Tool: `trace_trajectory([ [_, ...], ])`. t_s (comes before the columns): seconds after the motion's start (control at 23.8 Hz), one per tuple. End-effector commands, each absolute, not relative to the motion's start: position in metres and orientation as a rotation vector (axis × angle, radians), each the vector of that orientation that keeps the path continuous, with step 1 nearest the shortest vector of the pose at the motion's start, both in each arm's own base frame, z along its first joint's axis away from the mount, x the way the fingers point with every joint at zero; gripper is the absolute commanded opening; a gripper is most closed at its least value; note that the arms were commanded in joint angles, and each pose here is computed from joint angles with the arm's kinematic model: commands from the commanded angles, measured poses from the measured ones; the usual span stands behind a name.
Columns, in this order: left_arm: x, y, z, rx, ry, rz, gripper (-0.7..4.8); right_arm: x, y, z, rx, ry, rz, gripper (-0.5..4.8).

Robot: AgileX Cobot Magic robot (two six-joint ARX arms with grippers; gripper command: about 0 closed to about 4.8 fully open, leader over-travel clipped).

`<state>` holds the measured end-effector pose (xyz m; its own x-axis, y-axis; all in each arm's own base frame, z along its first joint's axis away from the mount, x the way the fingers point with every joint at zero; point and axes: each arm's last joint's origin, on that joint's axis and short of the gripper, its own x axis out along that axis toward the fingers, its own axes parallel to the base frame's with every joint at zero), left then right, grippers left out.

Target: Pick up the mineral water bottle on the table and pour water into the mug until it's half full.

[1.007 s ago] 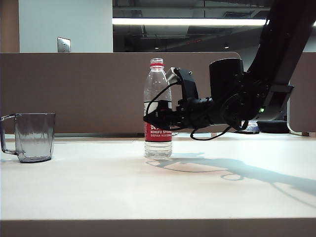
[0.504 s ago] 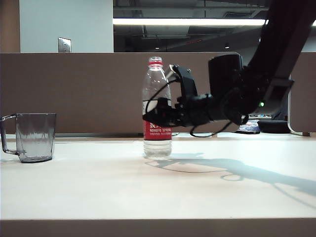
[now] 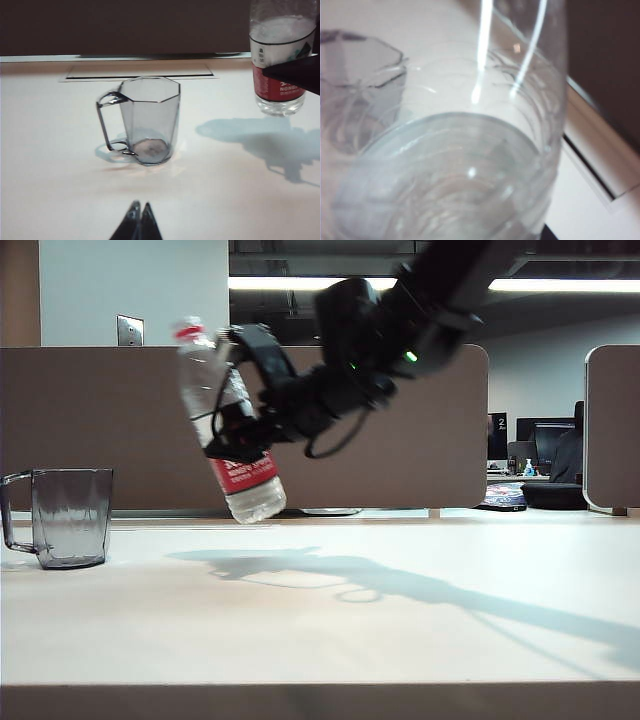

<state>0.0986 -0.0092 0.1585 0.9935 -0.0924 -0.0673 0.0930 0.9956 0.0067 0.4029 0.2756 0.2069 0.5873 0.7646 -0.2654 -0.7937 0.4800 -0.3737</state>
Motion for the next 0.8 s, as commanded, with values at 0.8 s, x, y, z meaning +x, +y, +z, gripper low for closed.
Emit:
trace_trajectory([
  [0.8, 0.099, -0.008, 0.161, 0.009, 0.051, -0.082, -0.05, 0.407, 0.353, 0.213, -0.942, -0.125, 0.717, 3.09],
])
